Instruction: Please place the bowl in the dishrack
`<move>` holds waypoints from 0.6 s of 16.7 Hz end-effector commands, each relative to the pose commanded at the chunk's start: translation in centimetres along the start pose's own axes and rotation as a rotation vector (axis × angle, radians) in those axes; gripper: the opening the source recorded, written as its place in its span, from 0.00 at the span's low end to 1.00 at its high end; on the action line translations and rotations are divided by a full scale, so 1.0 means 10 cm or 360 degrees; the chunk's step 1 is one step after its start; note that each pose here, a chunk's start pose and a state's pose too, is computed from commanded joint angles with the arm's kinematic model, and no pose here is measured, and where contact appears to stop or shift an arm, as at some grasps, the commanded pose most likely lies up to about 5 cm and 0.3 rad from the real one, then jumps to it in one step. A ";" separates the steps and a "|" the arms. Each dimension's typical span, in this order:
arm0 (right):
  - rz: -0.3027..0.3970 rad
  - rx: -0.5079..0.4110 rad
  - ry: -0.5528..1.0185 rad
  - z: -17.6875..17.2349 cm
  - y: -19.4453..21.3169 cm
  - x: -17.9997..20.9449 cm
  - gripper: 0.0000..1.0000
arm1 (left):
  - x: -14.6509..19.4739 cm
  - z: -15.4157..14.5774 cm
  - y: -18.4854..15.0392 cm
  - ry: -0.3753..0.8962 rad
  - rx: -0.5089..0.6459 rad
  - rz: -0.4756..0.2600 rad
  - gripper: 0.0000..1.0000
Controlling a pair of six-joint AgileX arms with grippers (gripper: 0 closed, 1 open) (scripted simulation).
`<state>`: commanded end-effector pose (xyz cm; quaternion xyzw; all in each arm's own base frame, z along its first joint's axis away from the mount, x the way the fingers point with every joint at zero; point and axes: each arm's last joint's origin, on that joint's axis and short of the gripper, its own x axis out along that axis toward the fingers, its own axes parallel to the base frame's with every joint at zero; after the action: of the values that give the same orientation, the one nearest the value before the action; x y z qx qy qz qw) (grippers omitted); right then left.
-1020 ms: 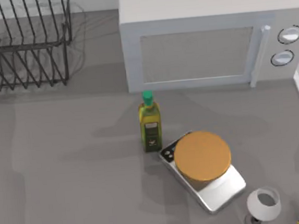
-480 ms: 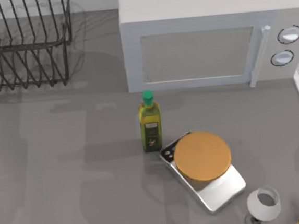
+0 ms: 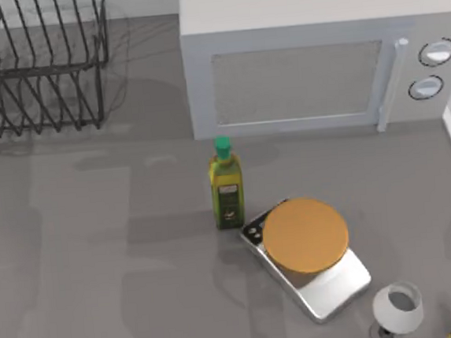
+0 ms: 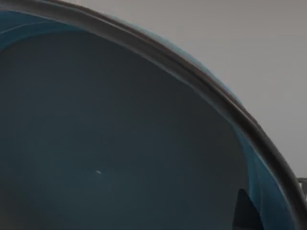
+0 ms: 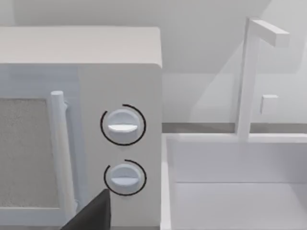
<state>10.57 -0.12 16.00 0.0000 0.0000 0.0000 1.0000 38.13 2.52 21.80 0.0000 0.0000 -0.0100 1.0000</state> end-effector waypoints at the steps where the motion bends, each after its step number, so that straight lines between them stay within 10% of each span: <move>1: 0.0000 0.0000 0.0000 0.00 0.00 0.00 1.00 | 0.00 0.00 0.00 0.0000 0.0000 0.0000 0.38; 10: 0.0000 0.0000 0.0000 0.00 0.00 0.00 1.00 | 0.00 0.00 0.00 0.0000 0.0000 0.0000 1.00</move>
<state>10.57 -0.12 16.00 0.0000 0.0000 0.0000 1.0000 38.13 2.52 21.80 0.0000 0.0000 -0.0100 1.0000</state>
